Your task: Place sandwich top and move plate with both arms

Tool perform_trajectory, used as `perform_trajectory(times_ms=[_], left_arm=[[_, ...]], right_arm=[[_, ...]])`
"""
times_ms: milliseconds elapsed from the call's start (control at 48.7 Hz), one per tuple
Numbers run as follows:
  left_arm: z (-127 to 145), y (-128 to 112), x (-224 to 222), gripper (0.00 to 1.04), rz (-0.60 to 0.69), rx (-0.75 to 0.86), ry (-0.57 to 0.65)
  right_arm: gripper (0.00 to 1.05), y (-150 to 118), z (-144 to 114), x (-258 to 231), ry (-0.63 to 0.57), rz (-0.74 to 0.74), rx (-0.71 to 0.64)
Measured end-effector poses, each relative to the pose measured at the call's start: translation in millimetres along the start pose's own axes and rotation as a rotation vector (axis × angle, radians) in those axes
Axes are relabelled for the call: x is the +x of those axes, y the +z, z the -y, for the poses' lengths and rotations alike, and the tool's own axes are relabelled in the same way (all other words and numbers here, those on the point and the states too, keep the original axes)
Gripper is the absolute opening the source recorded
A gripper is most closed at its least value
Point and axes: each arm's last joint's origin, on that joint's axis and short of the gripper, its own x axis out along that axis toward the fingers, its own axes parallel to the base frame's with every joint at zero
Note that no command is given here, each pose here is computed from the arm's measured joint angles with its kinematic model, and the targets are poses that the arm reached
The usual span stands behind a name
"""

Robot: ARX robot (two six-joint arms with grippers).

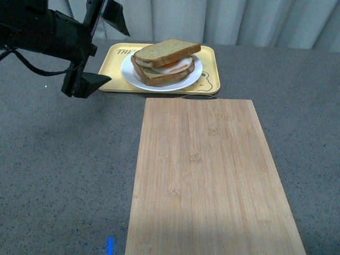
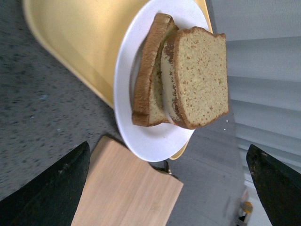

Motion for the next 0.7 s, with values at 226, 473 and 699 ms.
perform_trajectory(times_ms=[226,473,699], left_arm=[[-10,-7,-35,0.81,0.462,0.505,-0.023],[-30,-26,-119,0.37,0.778,1.024,-0.038],[-55,-44,-155,0.04,0.752,1.080,0.009]], right_arm=[[0.95,0,0,0,0.000,0.000,0.000],[0.95,0,0,0,0.000,0.000,0.000],[0.95,0,0,0,0.000,0.000,0.000]])
